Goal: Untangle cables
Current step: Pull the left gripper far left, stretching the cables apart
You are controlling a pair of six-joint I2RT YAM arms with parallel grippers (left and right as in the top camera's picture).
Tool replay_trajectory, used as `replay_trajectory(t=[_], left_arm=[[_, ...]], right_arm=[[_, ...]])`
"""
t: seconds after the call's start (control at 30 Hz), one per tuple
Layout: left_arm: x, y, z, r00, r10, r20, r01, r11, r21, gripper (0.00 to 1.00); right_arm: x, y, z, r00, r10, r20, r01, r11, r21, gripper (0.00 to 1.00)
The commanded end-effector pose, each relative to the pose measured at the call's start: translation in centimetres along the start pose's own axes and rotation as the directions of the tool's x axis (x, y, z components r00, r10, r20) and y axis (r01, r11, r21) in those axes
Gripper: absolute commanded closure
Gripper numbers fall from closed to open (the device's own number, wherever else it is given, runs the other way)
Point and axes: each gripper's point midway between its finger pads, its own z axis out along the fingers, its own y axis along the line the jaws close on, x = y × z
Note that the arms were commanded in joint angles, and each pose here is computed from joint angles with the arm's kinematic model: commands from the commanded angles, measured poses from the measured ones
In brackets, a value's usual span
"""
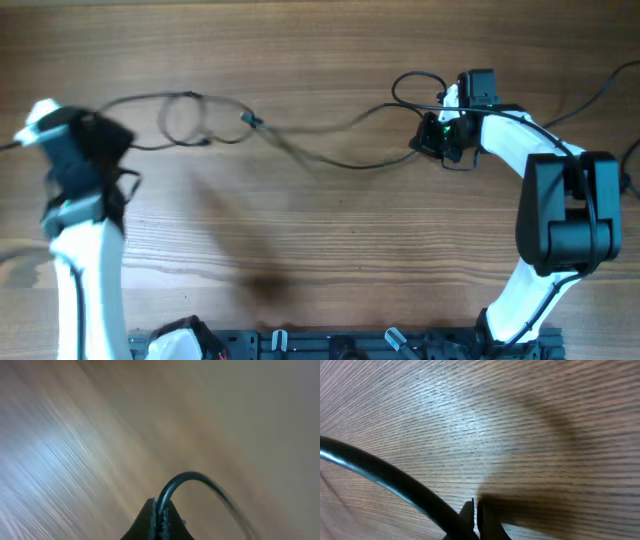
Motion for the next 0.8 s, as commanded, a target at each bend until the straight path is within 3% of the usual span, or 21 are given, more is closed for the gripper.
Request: replay_trajectory(t=[0.0, 0.1, 0.23, 0.3, 0.4, 0.6, 0.77], left_arm=[[-7.5, 2.7, -4.7, 0.942, -0.226, 0.247, 0.222, 0.974, 0.044, 0.96], [-10.7, 2.8, -8.1, 0.899, -0.281, 0.336, 0.244, 0.958, 0.149, 0.96], [-9.9, 1.9, -8.5, 0.917, -0.285, 0.279, 0.237, 0.952, 0.195, 0.96], [-9.2, 2.2, -8.2, 0.923, -0.288, 0.257, 0.248, 0.953, 0.176, 0.96], [-9.1, 4.3, -7.7, 0.907, -0.315, 0.279, 0.302, 0.949, 0.091, 0.96], [-7.8, 8.5, -5.8, 0.883, -0.391, 0.26, 0.417, 0.907, -0.051, 0.96], [-6.7, 8.8, -4.2, 0.895, -0.4, 0.2, 0.421, 0.904, -0.075, 0.96]], right_arm=[[1.8, -6.3, 1.6, 0.993, 0.111, -0.039, -0.103, 0.98, 0.171, 0.96], [1.7, -6.8, 1.3, 0.991, 0.127, -0.036, -0.119, 0.978, 0.173, 0.96], [1.6, -7.0, 1.3, 0.992, 0.12, -0.033, -0.112, 0.977, 0.182, 0.96], [1.4, -9.1, 0.7, 0.989, 0.145, 0.002, -0.14, 0.948, 0.285, 0.96], [1.3, -14.3, -1.7, 0.947, 0.298, 0.12, -0.319, 0.826, 0.465, 0.96], [2.0, -19.4, -4.4, 0.849, 0.501, 0.17, -0.52, 0.734, 0.437, 0.96], [2.0, -20.1, -4.7, 0.811, 0.554, 0.19, -0.578, 0.704, 0.412, 0.96]])
